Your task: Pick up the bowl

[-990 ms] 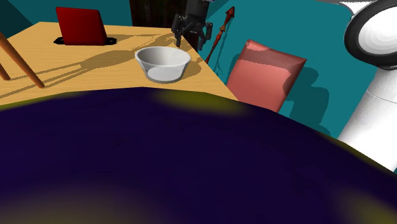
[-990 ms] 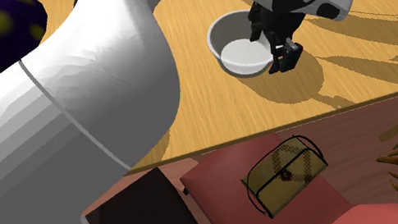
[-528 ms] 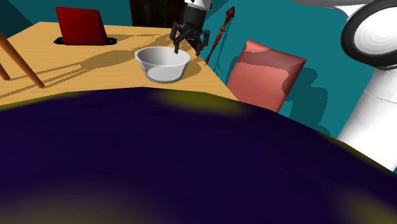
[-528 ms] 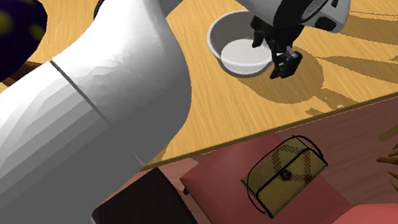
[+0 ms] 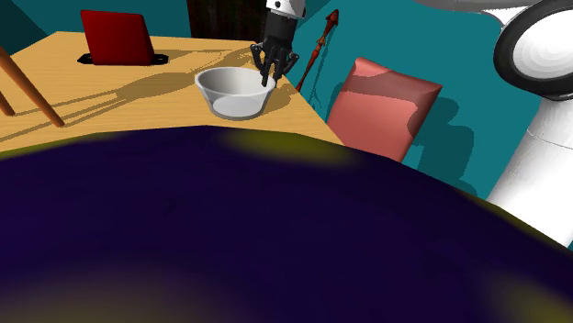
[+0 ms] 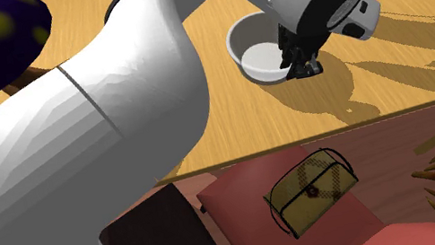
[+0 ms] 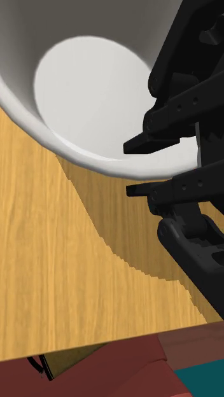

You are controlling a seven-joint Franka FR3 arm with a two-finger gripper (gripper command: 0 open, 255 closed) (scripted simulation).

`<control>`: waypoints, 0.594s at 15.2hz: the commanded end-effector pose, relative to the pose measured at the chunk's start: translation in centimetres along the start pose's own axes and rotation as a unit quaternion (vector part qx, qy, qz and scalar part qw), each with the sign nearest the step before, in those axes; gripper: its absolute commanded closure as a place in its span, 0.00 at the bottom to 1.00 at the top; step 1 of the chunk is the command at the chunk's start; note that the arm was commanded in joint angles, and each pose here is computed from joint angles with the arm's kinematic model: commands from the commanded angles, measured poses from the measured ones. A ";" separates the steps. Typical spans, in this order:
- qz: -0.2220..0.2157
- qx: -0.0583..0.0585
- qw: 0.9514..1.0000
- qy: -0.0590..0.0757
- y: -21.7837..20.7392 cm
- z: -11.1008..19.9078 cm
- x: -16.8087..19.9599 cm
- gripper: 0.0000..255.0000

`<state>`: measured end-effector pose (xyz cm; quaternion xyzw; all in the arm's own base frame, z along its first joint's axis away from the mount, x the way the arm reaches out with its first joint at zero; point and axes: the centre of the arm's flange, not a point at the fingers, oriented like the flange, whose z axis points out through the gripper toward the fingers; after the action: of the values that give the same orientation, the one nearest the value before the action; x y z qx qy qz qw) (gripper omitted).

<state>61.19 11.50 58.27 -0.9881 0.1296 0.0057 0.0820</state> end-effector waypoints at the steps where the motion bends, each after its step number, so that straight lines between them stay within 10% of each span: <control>1: 0.000 0.000 1.000 0.000 0.0 0.1 0.0 1.00; 9: 0.000 0.000 1.000 0.000 -0.4 -2.5 -0.1 1.00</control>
<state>61.15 11.52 60.27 -0.9882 0.1297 0.0063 0.0818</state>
